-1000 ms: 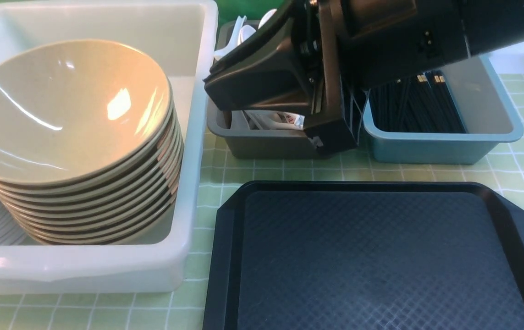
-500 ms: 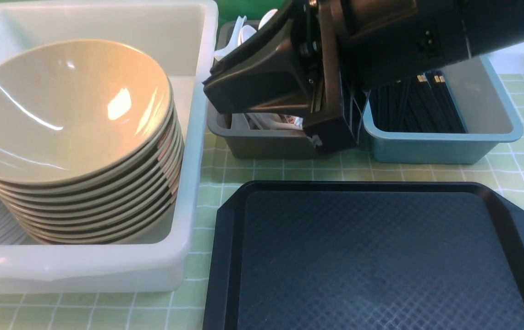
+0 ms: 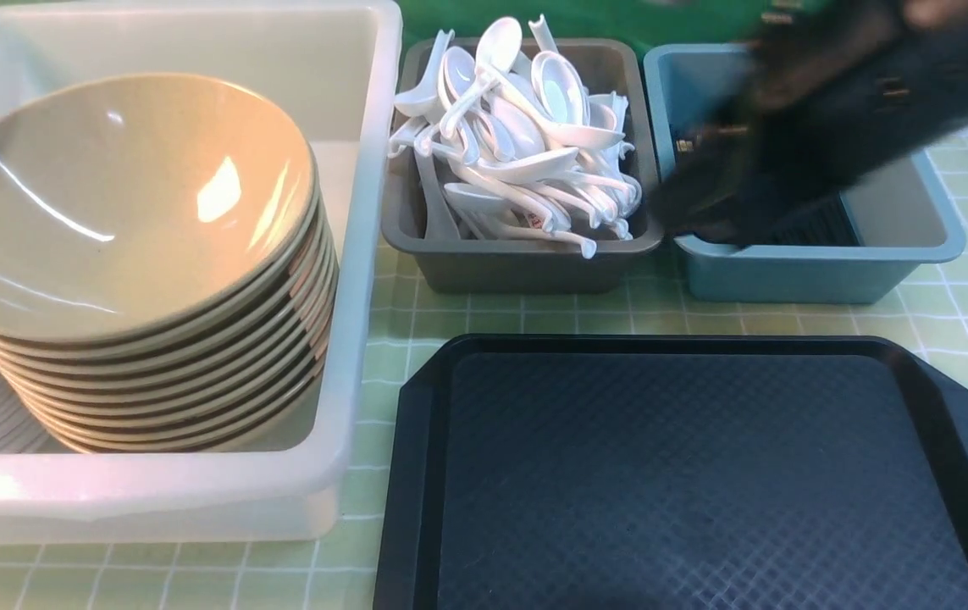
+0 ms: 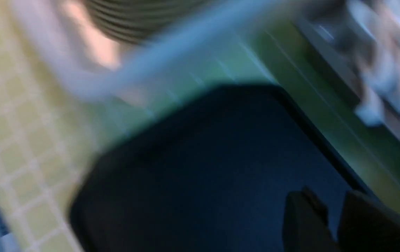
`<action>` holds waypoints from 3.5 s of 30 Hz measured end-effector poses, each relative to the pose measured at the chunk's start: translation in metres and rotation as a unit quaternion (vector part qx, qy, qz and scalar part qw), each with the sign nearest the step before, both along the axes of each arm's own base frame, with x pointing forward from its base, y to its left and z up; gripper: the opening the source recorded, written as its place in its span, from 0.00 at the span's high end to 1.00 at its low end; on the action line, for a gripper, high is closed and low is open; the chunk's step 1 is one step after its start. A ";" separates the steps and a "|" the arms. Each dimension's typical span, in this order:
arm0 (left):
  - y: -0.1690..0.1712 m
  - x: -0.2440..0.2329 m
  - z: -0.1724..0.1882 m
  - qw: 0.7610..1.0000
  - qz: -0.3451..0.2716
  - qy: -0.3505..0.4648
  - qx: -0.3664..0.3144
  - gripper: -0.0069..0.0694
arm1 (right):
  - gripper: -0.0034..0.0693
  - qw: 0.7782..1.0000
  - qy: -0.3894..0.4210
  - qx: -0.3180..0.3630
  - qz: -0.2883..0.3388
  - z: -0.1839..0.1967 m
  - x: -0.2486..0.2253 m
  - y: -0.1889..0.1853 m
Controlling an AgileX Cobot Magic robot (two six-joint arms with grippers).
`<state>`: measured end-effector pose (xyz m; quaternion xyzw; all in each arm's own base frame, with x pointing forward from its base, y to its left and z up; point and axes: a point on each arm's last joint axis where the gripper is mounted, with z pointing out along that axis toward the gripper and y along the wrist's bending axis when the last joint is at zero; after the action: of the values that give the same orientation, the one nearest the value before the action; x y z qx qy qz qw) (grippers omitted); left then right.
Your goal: On green table put chopsticks spoon bowls plates into blue grey white boxes.
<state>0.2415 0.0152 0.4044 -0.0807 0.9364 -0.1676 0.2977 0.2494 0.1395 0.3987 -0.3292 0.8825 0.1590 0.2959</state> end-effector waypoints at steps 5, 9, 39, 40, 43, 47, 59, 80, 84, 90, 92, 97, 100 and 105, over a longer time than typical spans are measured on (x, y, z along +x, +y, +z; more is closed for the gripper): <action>-0.062 -0.013 0.004 0.988 -0.151 -0.009 0.021 0.26 | 0.72 0.993 -0.021 0.017 -0.116 -0.008 -0.021 -0.056; -0.094 -0.037 0.011 0.972 -0.229 -0.020 0.047 0.42 | 0.72 0.978 -0.094 0.050 -0.177 -0.026 -0.073 -0.085; -0.043 -0.263 -0.085 0.923 -0.196 -0.279 -0.179 0.91 | 0.70 0.876 -0.384 0.179 -0.230 -0.135 -0.207 -0.123; -0.043 -0.264 -0.085 0.922 -0.196 -0.282 -0.180 0.91 | 0.70 0.876 -0.384 0.179 -0.230 -0.135 -0.207 -0.123; -0.040 -0.271 -0.086 0.916 -0.197 -0.298 -0.184 0.91 | 0.70 0.876 -0.384 0.179 -0.230 -0.135 -0.207 -0.123; -0.040 -0.272 -0.086 0.915 -0.197 -0.301 -0.186 0.91 | 0.69 0.876 -0.384 0.179 -0.230 -0.135 -0.207 -0.123; -0.028 -0.217 -0.126 0.871 -0.129 -0.466 0.093 0.91 | 0.68 0.876 -0.385 0.178 -0.230 -0.135 -0.207 -0.123; -0.014 -0.188 -0.228 0.932 0.075 -0.327 0.139 0.91 | 0.66 0.876 -0.384 0.179 -0.230 -0.135 -0.207 -0.123; -0.014 -0.188 -0.228 0.931 0.075 -0.327 0.141 0.91 | 0.66 0.876 -0.383 0.179 -0.230 -0.135 -0.207 -0.123; -0.012 -0.188 -0.228 0.924 0.064 -0.332 0.181 0.91 | 0.65 0.876 -0.383 0.179 -0.230 -0.135 -0.207 -0.123; -0.011 -0.188 -0.228 0.922 0.063 -0.332 0.186 0.91 | 0.65 0.876 -0.383 0.179 -0.230 -0.135 -0.207 -0.123; -0.011 -0.188 -0.228 0.921 0.061 -0.334 0.193 0.91 | 0.65 0.876 -0.383 0.179 -0.230 -0.135 -0.207 -0.123; -0.011 -0.188 -0.228 0.920 0.061 -0.334 0.194 0.91 | 0.65 0.876 -0.383 0.179 -0.230 -0.135 -0.207 -0.123; -0.011 -0.188 -0.228 0.920 0.061 -0.334 0.194 0.91 | 0.64 0.876 -0.384 0.178 -0.232 -0.135 -0.207 -0.123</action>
<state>0.0535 0.0045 0.1762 -0.0171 0.7900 0.0188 0.6126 0.0421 0.0160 0.2636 -0.0918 0.7074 0.1017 0.6934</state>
